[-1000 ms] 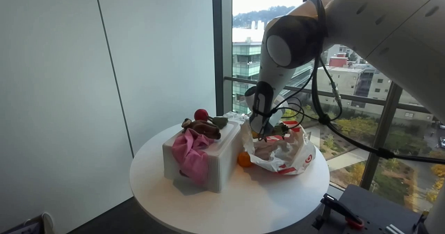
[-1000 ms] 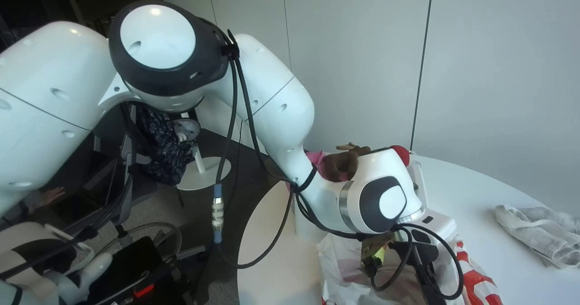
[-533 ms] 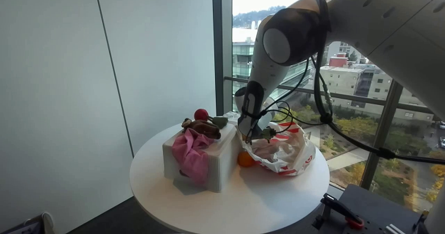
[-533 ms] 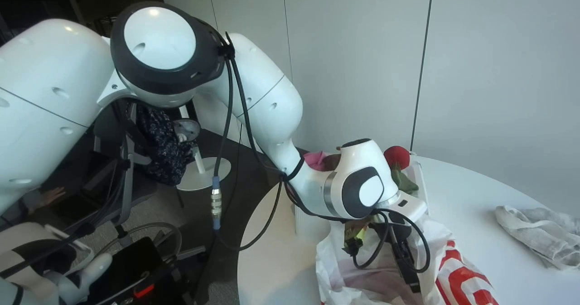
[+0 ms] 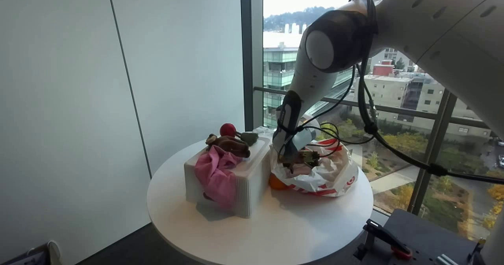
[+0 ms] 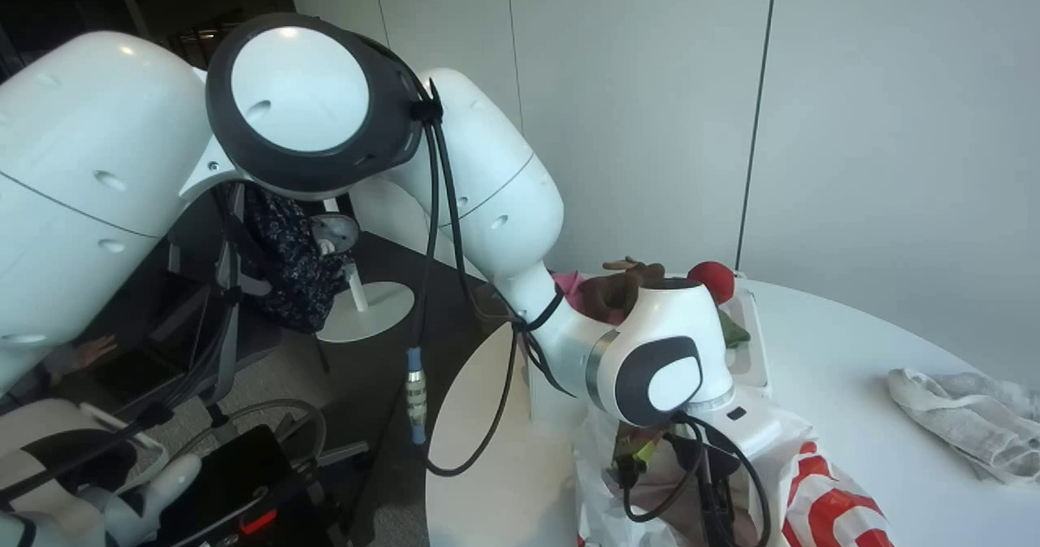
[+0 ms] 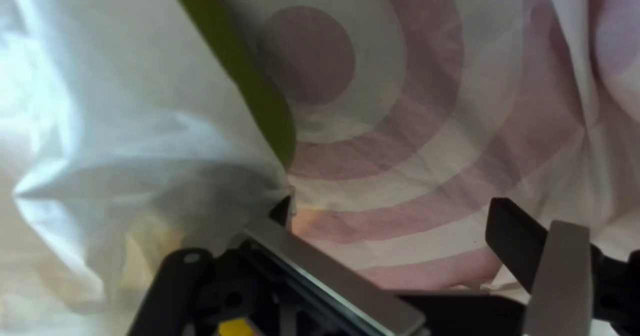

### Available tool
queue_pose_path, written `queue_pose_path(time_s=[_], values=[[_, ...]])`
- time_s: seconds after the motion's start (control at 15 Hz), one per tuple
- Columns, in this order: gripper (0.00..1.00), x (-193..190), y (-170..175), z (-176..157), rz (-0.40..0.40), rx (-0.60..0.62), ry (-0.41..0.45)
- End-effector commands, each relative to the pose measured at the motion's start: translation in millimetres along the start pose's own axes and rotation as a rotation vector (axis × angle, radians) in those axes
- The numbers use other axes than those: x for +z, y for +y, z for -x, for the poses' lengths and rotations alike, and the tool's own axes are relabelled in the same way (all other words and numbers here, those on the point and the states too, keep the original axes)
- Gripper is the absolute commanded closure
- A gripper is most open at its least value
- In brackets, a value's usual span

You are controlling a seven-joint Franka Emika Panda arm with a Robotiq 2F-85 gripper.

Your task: Empty the objects from the plastic and put it on the basket

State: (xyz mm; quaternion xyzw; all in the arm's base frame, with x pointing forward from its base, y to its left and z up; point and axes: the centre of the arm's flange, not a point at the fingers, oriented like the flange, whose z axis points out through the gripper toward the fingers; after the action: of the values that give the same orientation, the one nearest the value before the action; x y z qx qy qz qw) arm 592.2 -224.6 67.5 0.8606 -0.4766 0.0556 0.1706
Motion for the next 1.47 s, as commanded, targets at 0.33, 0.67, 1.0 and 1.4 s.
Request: queue_pose_path(time_s=[0.33,0.67,1.0,1.4], values=[[0.00,-31.8,49.5,-8.3,0.144,0.030,-0.026],[0.00,3.2,70.0,7.0,0.223,0.047,-0.099],[0.00,25.9,83.3,8.1,0.227,0.049,-0.071],[0.42,28.4,74.7,8.4,0.199,0.046,-0.055]])
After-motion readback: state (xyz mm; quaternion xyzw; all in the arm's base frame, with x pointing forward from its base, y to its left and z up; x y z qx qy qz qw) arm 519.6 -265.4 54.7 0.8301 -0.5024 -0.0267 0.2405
